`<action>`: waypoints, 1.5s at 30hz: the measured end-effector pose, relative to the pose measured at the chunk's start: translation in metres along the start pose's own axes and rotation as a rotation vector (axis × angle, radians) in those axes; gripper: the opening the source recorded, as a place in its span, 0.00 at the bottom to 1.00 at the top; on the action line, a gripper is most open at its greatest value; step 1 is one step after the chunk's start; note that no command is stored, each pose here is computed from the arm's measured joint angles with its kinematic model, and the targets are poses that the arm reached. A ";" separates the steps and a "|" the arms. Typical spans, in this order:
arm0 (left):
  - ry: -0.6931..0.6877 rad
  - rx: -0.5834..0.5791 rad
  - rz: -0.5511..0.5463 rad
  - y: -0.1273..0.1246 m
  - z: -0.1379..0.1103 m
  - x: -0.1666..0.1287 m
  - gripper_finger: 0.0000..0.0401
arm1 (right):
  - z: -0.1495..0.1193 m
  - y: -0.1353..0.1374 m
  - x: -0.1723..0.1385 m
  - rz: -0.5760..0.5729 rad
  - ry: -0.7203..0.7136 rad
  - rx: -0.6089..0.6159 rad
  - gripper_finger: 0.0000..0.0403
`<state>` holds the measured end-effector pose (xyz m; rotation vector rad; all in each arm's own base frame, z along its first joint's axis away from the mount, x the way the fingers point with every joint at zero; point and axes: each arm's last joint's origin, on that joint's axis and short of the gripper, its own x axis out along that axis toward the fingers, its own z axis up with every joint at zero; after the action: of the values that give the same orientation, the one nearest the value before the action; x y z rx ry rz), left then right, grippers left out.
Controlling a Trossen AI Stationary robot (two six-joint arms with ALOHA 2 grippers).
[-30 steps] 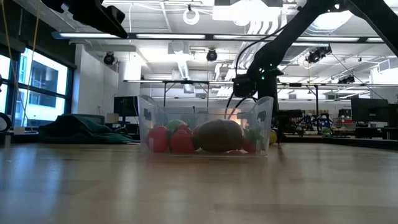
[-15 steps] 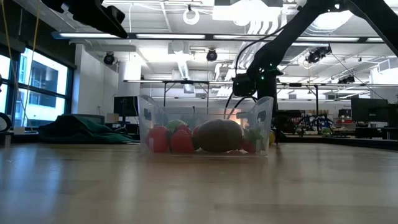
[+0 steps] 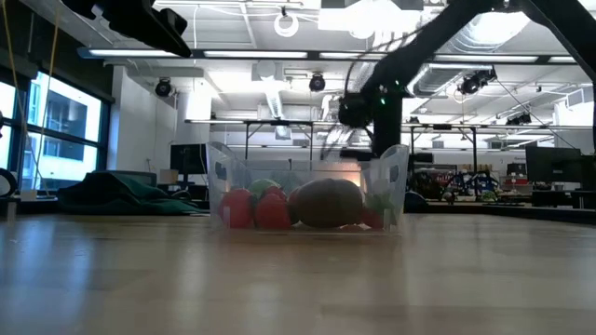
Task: Pick and placing Produce into tupperware
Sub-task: Put the yellow lemon into the transparent bin
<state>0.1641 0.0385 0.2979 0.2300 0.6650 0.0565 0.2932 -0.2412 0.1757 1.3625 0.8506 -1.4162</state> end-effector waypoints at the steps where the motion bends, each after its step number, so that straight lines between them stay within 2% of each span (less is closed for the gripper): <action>1: 0.000 0.000 0.000 0.000 0.000 0.000 0.30 | 0.000 0.005 -0.009 0.020 -0.009 -0.012 0.47; 8: 0.000 0.000 0.000 0.000 0.000 0.000 0.30 | -0.013 0.044 -0.094 0.115 -0.146 -0.139 0.47; 13: 0.000 0.000 0.000 0.000 0.000 0.000 0.30 | -0.044 0.061 -0.170 0.216 -0.261 -0.270 0.47; 19: 0.000 0.000 0.000 0.000 0.000 0.000 0.30 | -0.100 0.049 -0.243 0.268 -0.337 -0.441 0.47; 23: 0.000 0.000 0.000 0.000 0.000 0.000 0.30 | -0.140 0.033 -0.263 0.284 -0.331 -0.591 0.47; 29: 0.000 0.000 0.000 0.000 0.000 0.000 0.30 | -0.207 0.015 -0.254 0.239 -0.249 -0.899 0.47; 34: 0.000 0.000 0.000 0.000 0.000 0.000 0.30 | -0.247 0.018 -0.230 0.296 -0.215 -1.090 0.47; 37: 0.000 0.000 0.000 0.000 0.000 0.000 0.30 | -0.260 0.022 -0.203 0.308 -0.158 -1.152 0.47; 39: 0.000 0.000 0.000 0.000 0.000 0.000 0.30 | -0.264 0.021 -0.181 0.271 -0.108 -1.181 0.47; 45: 0.000 0.000 0.000 0.000 0.000 0.000 0.30 | -0.265 0.015 -0.119 0.207 -0.021 -1.185 0.47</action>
<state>0.1641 0.0385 0.2979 0.2300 0.6650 0.0565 0.3809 0.0235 0.2590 0.4804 1.1988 -0.5274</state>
